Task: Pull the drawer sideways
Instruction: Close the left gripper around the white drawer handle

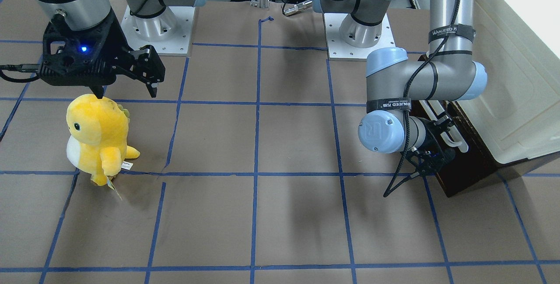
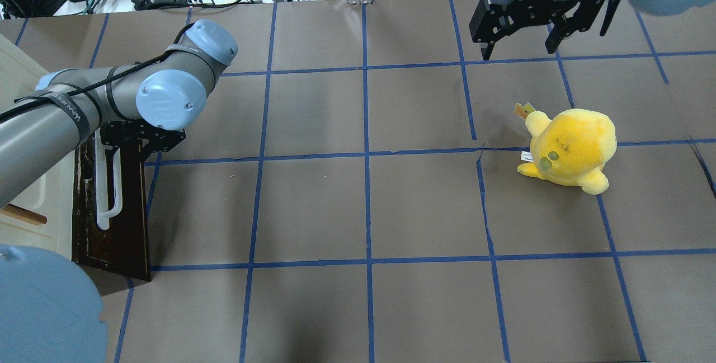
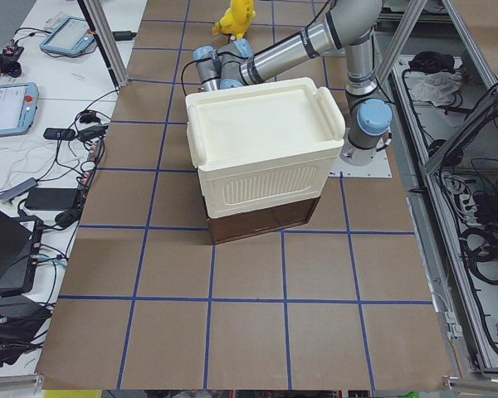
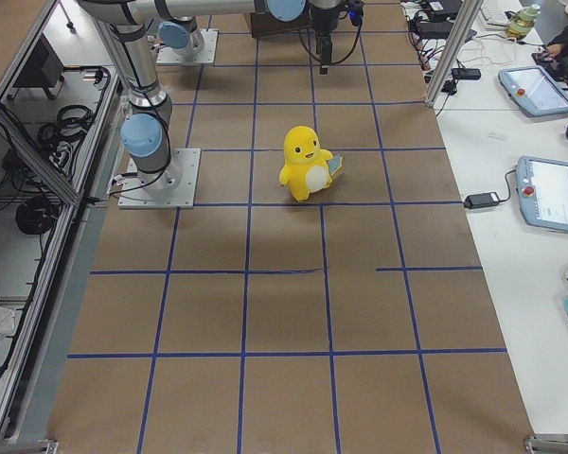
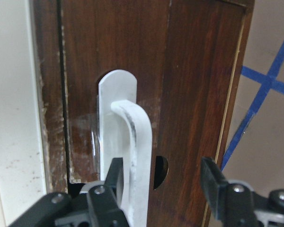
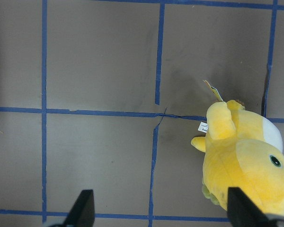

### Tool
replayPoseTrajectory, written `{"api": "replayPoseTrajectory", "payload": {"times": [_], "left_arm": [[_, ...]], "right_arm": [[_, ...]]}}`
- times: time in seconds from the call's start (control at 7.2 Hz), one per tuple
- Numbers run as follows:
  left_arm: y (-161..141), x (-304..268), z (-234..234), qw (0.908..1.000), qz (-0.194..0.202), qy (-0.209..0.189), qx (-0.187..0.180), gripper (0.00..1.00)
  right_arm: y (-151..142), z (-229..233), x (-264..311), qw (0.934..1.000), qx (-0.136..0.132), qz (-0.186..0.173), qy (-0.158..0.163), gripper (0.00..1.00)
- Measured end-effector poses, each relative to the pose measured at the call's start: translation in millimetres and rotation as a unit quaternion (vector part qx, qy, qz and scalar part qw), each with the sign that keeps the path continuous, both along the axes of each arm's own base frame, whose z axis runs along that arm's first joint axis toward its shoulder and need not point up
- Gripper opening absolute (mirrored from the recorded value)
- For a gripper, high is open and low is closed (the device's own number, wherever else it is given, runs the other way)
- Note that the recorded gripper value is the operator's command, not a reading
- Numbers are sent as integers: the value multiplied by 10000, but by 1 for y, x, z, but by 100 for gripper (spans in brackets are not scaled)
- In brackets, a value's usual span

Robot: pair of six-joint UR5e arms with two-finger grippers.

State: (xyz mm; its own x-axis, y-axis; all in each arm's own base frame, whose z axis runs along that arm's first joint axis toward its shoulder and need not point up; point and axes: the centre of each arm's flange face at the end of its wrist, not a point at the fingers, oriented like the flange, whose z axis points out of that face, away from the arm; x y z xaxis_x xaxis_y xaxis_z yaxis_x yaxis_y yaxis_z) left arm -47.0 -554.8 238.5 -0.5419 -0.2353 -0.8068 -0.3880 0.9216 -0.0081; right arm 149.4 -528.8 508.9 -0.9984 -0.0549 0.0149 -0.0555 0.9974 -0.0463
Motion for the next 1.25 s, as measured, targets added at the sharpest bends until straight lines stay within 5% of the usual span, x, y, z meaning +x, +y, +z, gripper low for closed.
{"api": "replayPoseTrajectory", "payload": {"times": [1.25], "left_arm": [[14, -2, -3, 9997, 196, 65, 129, 65]], "right_arm": [[0, 0, 0, 10000, 0, -2, 0, 100]]}}
